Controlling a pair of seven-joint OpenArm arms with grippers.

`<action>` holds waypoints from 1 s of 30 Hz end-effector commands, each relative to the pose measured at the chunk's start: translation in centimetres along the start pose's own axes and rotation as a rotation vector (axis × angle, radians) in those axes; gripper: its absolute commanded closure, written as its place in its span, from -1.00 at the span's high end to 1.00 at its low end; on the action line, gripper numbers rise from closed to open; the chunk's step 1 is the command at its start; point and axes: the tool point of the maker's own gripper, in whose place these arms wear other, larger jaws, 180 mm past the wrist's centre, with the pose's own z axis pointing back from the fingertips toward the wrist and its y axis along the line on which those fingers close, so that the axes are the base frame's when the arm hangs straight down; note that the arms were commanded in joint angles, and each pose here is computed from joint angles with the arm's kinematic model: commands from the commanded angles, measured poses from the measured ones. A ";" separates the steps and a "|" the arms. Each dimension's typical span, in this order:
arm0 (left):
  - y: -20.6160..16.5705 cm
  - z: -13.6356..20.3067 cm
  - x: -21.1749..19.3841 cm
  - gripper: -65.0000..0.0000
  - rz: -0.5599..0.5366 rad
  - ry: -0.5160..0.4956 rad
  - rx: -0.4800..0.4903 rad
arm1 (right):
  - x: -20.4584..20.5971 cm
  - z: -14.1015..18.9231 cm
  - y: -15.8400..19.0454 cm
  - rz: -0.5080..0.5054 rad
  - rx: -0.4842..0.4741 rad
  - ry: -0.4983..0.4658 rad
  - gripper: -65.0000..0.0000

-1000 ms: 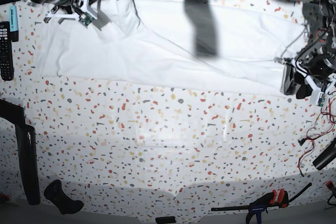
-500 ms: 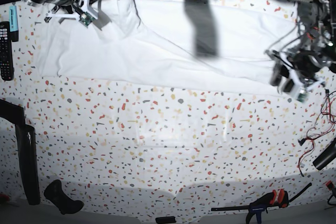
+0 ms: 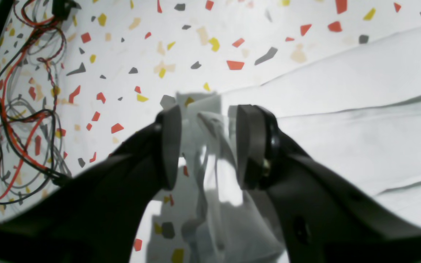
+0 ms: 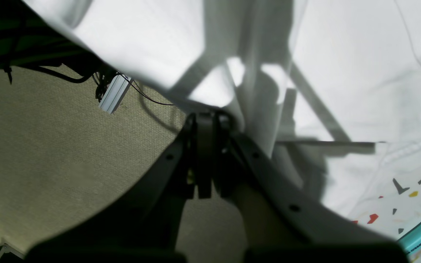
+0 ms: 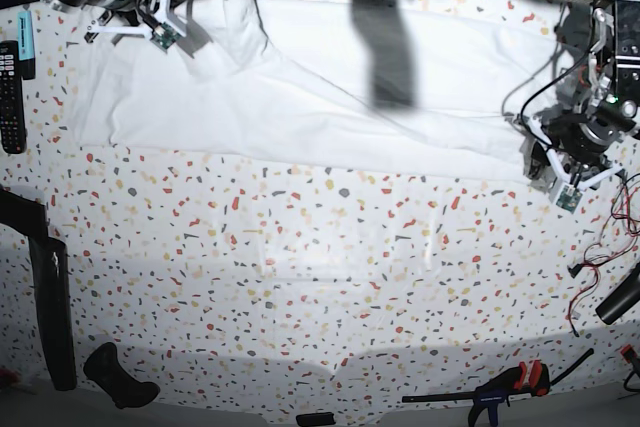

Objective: Fold the T-shirt properly
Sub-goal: 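Move both grippers to the collar edge of the folded band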

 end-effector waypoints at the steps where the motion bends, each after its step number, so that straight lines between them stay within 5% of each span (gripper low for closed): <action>1: 1.1 0.4 1.5 -0.26 -0.013 -0.043 0.025 | 0.6 0.4 -0.1 0.017 -0.006 -0.024 -1.00; 12: 1.1 0.4 1.3 -0.47 -0.013 -0.031 0.025 | 0.6 0.4 -0.1 0.017 -0.006 -0.024 -1.00; 16: 1.0 0.4 1.2 -1.00 -0.009 -0.028 0.023 | 0.6 0.4 -0.1 0.017 -0.006 -0.023 -1.00; 22: 0.4 0.4 1.2 -1.00 0.038 -0.022 -0.014 | 0.6 0.4 -0.1 0.018 -0.007 -0.023 -1.00; 30: -0.1 3.2 5.4 -1.00 -0.050 -0.069 0.011 | 0.2 0.4 -0.6 0.029 -0.034 -0.002 -1.00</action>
